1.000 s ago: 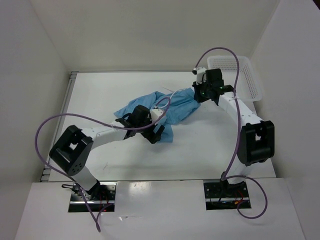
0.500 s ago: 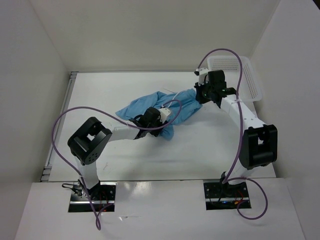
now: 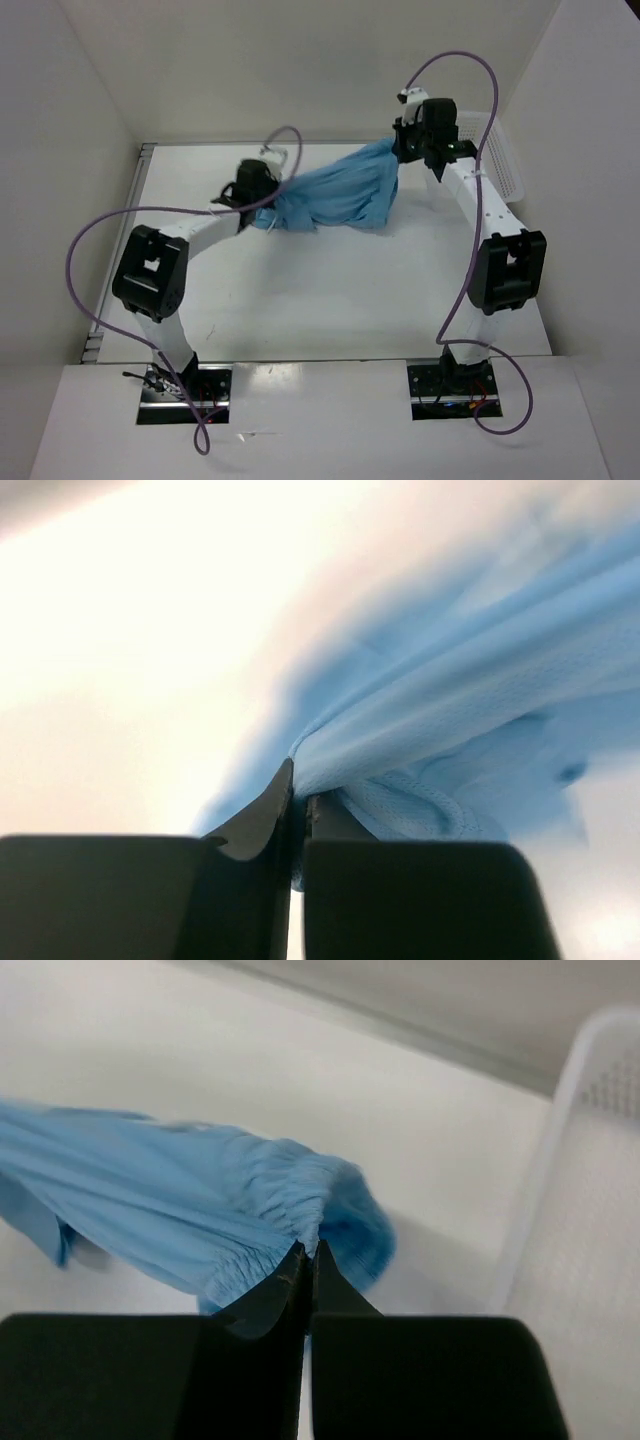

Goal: Fold and stack the shorts
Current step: Flatten the shorts out

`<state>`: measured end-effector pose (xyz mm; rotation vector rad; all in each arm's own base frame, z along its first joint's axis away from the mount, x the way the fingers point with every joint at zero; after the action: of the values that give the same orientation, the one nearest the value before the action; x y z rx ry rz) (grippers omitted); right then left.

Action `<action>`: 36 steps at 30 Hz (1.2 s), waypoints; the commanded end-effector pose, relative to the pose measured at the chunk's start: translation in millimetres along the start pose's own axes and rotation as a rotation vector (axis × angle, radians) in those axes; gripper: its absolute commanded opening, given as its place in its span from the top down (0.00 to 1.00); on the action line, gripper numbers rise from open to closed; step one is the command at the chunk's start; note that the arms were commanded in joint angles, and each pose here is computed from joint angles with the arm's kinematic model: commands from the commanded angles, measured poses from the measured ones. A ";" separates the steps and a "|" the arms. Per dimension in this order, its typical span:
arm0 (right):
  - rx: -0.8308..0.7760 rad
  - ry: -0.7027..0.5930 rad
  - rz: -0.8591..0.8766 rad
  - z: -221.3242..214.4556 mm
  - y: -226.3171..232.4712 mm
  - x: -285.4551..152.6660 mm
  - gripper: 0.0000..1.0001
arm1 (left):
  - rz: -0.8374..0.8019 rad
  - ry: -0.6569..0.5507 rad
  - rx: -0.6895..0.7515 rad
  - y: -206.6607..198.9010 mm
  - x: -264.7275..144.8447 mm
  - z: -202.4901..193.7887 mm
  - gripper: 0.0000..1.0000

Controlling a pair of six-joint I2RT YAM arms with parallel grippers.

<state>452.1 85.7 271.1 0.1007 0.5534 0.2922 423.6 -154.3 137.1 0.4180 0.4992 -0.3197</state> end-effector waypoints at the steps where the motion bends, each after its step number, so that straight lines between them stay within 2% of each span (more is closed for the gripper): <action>1: 0.001 -0.248 -0.067 83.4 -11.0 -23.7 1.00 | 0.269 -0.187 -0.111 120.7 -44.1 75.9 1.00; 2: -0.006 -0.275 -0.049 93.5 -7.2 -29.2 1.00 | 0.274 -0.188 -0.118 130.9 -51.7 79.3 1.00; 5: -0.015 -0.214 0.000 78.6 -2.3 -29.3 1.00 | 0.231 -0.135 -0.120 130.0 -80.3 64.6 1.00; 7: -0.062 -0.135 0.082 55.9 13.3 -32.3 1.00 | 0.125 -0.072 -0.097 99.3 -104.5 46.6 1.00; 8: -0.118 -0.052 0.100 26.3 14.9 -25.0 1.00 | 0.064 0.013 -0.084 75.7 -106.2 11.8 0.99; 10: -0.199 0.071 0.173 -12.6 38.7 -28.3 0.93 | -0.052 0.051 -0.059 43.0 -134.2 -10.8 0.89; 11: -0.245 0.180 0.193 -50.2 39.6 -21.2 0.87 | -0.127 0.076 -0.032 20.4 -143.1 -21.6 0.84; 12: -0.274 0.232 0.219 -67.9 49.1 -23.8 0.67 | -0.191 0.146 -0.019 3.8 -159.0 -47.0 0.71; 14: -0.274 0.347 0.229 -107.7 46.5 -25.2 0.33 | -0.293 0.175 -0.006 -16.0 -171.7 -60.0 0.46; 16: -0.277 0.379 0.184 -118.9 39.3 -24.5 0.24 | -0.293 0.195 -0.005 -17.4 -175.8 -68.5 0.31; 18: -0.244 0.361 0.154 -114.9 38.9 -25.9 0.24 | -0.245 0.183 -0.010 -11.0 -170.3 -70.8 0.22; 22: -0.205 0.316 0.156 -102.4 43.7 -24.4 0.24 | -0.176 0.205 -0.051 10.8 -162.0 -69.9 0.18; 24: -0.213 0.353 0.167 -114.9 42.1 -24.6 0.24 | -0.162 0.294 -0.065 15.7 -164.3 -84.4 0.18; 27: -0.253 0.435 0.175 -144.1 35.0 -22.6 0.23 | -0.184 0.426 -0.047 3.7 -175.7 -118.2 0.18; 31: -0.245 0.539 0.176 -176.4 28.8 -15.5 0.21 | -0.258 0.422 0.010 -18.4 -180.1 -118.8 0.09; 36: -0.153 0.564 0.206 -187.4 34.7 3.3 0.21 | -0.347 0.490 0.052 -42.2 -172.8 -135.0 0.06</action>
<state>338.4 116.4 120.8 -0.1337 1.0940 0.5591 219.2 -91.1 120.9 0.4455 0.9953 -0.5285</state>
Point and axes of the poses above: each gripper's point midway between its finger pads, its own x axis out along the fingers, its own y axis along the line the jaws close on, z = x × y, the point moved 6 cm from there along -x, back along the fingers, and after that the axes turned 12 degrees about x, right-handed, at the moved point
